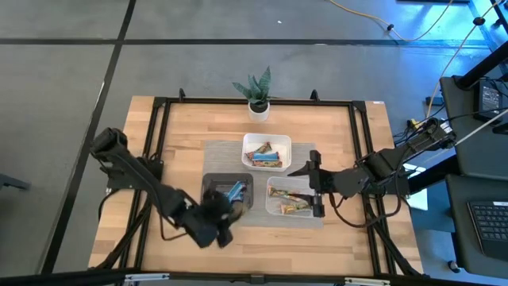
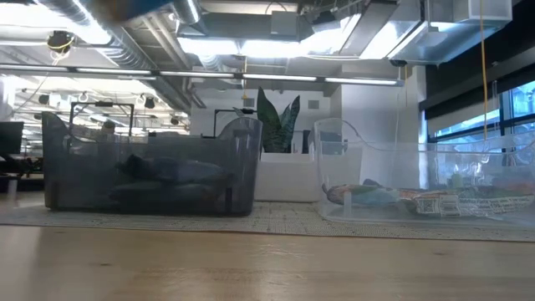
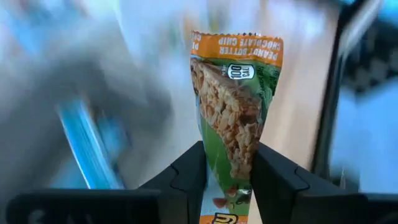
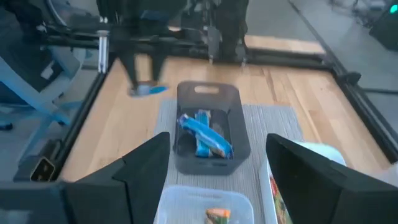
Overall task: Pick and place Granola Bars by type
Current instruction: Put the yellow granola bar into the transparent bin
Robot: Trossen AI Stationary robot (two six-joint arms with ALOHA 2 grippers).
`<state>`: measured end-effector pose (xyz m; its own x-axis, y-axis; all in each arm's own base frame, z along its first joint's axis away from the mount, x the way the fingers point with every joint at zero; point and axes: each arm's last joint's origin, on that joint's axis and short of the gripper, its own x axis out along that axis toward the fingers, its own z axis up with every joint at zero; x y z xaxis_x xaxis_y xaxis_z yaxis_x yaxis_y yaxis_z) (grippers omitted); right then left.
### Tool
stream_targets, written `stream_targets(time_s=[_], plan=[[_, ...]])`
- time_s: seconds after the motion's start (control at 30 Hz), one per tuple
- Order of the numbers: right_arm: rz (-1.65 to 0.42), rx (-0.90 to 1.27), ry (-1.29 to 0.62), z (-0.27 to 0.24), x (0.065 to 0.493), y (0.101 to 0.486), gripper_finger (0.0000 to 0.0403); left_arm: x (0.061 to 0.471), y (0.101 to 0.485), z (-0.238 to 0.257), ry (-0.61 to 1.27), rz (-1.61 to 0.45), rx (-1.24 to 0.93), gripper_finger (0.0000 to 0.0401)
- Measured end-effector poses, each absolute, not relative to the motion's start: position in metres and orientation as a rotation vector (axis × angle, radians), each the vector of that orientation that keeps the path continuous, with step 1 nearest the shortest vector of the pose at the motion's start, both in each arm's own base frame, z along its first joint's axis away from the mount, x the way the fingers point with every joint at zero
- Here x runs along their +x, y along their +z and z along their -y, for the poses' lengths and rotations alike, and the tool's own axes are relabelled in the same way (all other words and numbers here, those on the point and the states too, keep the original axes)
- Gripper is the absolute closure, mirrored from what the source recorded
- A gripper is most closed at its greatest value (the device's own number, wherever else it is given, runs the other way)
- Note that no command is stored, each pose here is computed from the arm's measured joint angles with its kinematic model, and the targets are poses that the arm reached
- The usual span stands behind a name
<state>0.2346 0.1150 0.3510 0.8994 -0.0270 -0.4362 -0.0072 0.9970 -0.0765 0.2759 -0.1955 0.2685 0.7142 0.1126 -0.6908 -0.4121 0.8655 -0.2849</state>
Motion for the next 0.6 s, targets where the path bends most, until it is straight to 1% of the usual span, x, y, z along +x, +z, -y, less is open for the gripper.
stream_targets(time_s=[0.1, 0.2, 0.27, 0.43, 0.5, 0.6], plan=[[-0.407, -0.07, -0.001, -0.116, 0.237, 0.355, 0.0134, 0.284, 0.292, 0.177, 0.352, -0.529, -0.372, 0.0297], [-0.361, -0.046, 0.002, -0.117, 0.239, 0.36, 0.0134, 0.296, 0.315, 0.16, 0.353, -0.373, -0.326, 0.0297], [-0.332, -0.048, 0.001, -0.116, 0.24, 0.363, 0.0134, 0.305, 0.33, 0.15, 0.303, -0.295, -0.283, 0.0297], [-0.249, -0.061, 0.011, -0.118, 0.244, 0.37, 0.0134, 0.323, 0.354, 0.135, 0.083, -0.141, -0.147, 0.0297], [-0.215, -0.052, 0.013, -0.118, 0.246, 0.373, 0.0134, 0.327, 0.36, 0.13, 0.03, -0.088, -0.11, 0.0297], [-0.186, -0.049, 0.015, -0.119, 0.247, 0.376, 0.0134, 0.332, 0.366, 0.121, 0.003, -0.032, -0.06, 0.0297]])
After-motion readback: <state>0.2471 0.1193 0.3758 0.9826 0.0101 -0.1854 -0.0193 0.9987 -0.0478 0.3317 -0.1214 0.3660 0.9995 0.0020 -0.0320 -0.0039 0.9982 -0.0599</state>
